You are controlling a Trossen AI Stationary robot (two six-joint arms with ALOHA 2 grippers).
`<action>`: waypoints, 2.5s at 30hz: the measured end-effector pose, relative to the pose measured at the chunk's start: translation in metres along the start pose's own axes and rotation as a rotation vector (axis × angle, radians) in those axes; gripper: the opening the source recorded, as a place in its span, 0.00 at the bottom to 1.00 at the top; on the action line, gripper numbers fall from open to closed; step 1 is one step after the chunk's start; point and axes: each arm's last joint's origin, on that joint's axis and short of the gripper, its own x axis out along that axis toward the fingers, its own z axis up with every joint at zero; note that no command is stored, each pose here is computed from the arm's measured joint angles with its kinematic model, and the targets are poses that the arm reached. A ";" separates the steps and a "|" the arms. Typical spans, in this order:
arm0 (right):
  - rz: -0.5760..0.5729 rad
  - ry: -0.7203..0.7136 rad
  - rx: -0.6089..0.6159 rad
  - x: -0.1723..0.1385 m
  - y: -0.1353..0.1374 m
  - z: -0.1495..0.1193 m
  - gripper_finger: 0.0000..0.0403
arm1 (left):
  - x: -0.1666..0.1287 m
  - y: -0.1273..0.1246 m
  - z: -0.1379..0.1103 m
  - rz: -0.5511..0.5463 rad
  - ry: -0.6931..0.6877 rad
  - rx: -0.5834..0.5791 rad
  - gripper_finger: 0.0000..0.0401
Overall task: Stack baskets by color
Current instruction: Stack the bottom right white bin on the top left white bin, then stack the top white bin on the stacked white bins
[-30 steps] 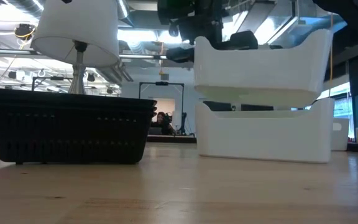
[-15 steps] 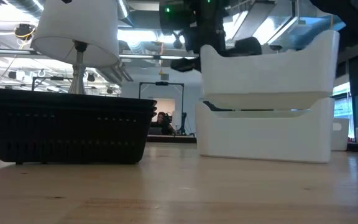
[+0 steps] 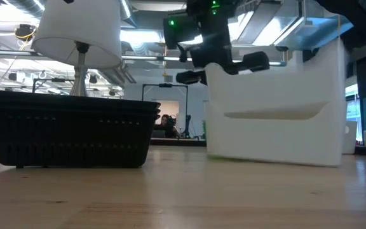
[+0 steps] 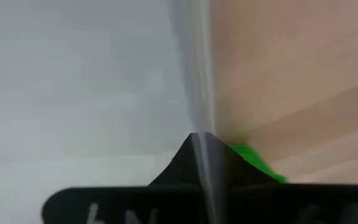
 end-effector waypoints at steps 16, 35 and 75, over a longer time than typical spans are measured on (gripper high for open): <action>-0.026 -0.052 0.030 -0.009 -0.003 0.002 0.00 | 0.001 0.000 0.000 0.002 0.003 0.002 0.00; -0.077 -0.109 0.163 -0.009 -0.010 0.006 0.12 | 0.001 0.000 0.000 -0.002 0.025 0.006 0.00; 0.073 -0.224 0.329 -0.075 0.026 -0.001 0.16 | 0.001 0.000 0.000 -0.001 0.026 0.007 0.00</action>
